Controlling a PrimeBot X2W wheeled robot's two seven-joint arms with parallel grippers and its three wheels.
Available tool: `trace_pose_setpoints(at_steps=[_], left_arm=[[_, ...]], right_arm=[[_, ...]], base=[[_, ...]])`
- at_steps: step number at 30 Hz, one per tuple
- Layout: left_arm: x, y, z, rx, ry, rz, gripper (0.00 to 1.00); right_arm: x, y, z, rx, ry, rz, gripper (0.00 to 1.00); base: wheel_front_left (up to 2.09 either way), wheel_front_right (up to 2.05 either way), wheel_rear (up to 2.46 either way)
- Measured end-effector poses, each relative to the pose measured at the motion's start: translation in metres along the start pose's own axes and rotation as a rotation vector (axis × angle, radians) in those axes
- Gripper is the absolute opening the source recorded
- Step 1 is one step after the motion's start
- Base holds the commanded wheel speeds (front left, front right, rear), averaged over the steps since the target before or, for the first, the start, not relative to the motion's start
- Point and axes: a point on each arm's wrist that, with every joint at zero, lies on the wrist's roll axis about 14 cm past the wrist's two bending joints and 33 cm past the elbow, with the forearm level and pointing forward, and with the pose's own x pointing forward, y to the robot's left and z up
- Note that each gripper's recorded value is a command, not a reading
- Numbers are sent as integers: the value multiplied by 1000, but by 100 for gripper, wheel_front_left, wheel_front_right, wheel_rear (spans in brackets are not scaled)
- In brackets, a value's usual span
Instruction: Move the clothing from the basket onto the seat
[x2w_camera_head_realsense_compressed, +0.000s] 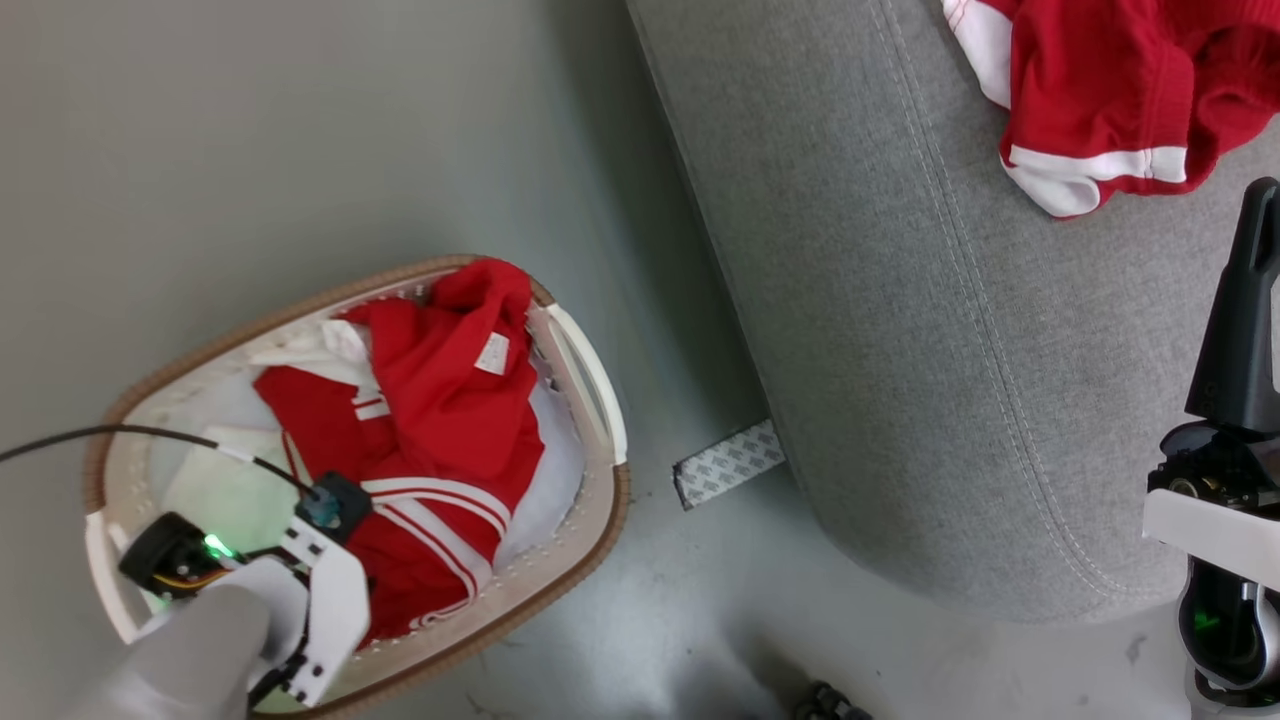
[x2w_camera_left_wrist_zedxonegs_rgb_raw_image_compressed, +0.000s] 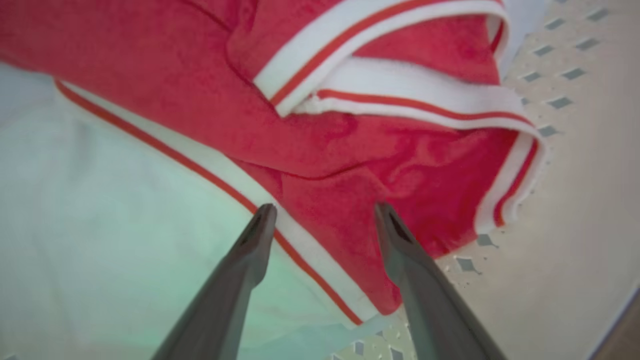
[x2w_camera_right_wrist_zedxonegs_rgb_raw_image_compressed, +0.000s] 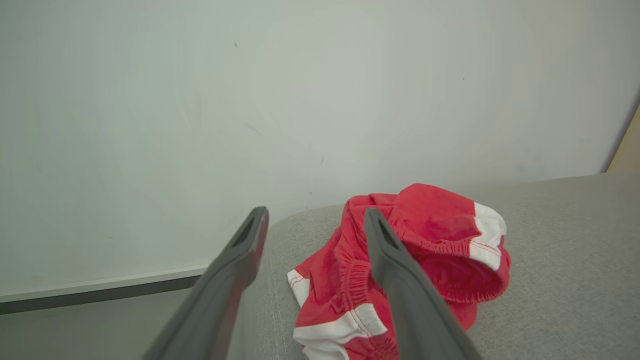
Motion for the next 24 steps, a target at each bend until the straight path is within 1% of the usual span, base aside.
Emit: trace_pose_setpoints(at_steps=[6,11,15,16,18,19,24], left_arm=[[18,-1,-11,54,51,-27,100],[22,3,-18,170,108,-24,100],[25,0,-21,233,124,-32,100],[25,0,-20,238,121,-32,81],[26,0,-19,242,111,-32,4],[25,0,-18,244,106,-31,0],[23,1,-11,254,81,-23,0]], right_arm=[[2,-3,-6,-22,16,-6,100],[1,-2,-10,-28,26,-4,100],[0,-1,-15,-30,36,-4,100],[-1,-2,-15,-31,39,-5,100],[-2,-3,-16,-32,42,-8,100],[-2,-3,-15,-32,41,-9,100],[-2,-5,-9,-38,30,-12,100]], base=[[0,0,0],[0,0,0],[0,0,0],[0,0,0],[0,0,0],[0,0,0],[0,0,0]])
